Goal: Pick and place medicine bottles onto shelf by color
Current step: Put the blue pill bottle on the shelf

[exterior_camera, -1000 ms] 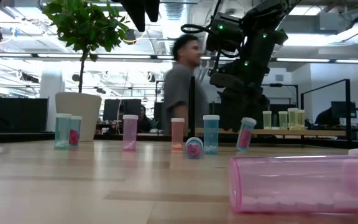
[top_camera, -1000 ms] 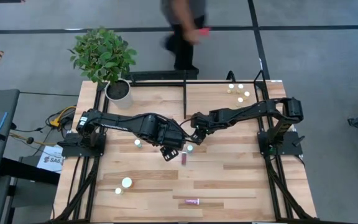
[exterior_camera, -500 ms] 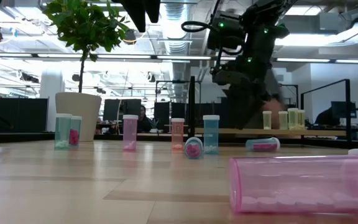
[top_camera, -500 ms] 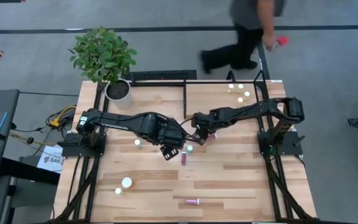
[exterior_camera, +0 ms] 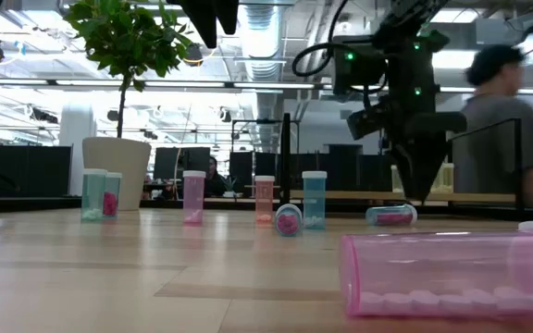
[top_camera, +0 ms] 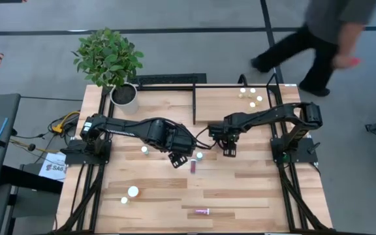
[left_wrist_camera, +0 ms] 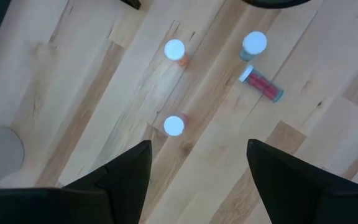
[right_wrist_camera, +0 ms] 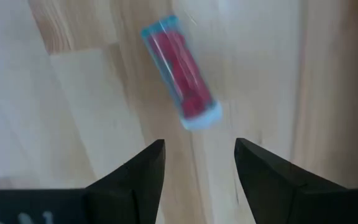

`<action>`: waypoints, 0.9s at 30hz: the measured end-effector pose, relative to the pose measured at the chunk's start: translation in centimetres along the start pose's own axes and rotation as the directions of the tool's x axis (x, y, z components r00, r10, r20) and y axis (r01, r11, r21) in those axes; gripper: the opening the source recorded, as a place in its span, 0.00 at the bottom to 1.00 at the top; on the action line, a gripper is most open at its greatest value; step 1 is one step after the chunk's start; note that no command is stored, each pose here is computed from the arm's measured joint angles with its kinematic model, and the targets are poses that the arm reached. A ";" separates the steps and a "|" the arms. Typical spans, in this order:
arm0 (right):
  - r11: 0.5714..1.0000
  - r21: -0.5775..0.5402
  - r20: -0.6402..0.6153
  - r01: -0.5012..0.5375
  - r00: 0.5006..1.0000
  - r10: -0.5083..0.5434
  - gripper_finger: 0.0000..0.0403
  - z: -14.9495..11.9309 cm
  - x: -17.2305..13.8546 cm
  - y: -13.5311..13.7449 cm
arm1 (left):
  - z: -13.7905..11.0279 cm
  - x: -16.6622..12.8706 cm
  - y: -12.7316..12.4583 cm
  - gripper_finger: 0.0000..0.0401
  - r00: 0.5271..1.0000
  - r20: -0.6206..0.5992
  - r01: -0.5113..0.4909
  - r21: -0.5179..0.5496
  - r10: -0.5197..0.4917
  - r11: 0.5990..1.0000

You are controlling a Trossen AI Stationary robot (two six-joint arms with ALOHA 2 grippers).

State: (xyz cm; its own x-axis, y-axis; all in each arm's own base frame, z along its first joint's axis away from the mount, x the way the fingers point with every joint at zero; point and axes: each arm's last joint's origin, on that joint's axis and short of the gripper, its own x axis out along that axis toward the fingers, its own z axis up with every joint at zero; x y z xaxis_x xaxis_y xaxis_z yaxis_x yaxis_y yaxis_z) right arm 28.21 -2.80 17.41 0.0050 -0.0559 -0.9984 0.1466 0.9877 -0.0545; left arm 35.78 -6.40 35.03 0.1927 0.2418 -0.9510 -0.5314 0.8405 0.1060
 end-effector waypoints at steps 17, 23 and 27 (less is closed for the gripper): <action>0.992 -0.127 0.120 0.005 0.993 0.010 0.54 -0.9 3.1 0.2 | 0.0 0.0 0.1 0.63 1.000 0.011 -0.013 0.028 0.013 1.000; 0.992 -0.124 0.178 0.008 0.984 0.014 0.53 -0.4 3.0 0.4 | 0.1 0.0 0.1 0.63 1.000 0.015 -0.020 0.038 0.019 0.999; 0.993 -0.121 0.186 0.008 0.982 0.014 0.48 -0.3 3.0 0.4 | 0.1 0.0 0.1 0.63 1.000 0.016 -0.020 0.039 0.020 0.999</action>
State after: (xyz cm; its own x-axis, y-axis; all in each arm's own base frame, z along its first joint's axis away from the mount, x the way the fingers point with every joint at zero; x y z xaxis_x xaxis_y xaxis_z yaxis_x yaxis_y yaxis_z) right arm 28.01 -2.54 14.38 0.1914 -0.0678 -0.9792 0.0258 0.9976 -0.0641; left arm 35.81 -6.21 35.04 0.1951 0.2660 -0.9440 -0.5029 0.8535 0.1365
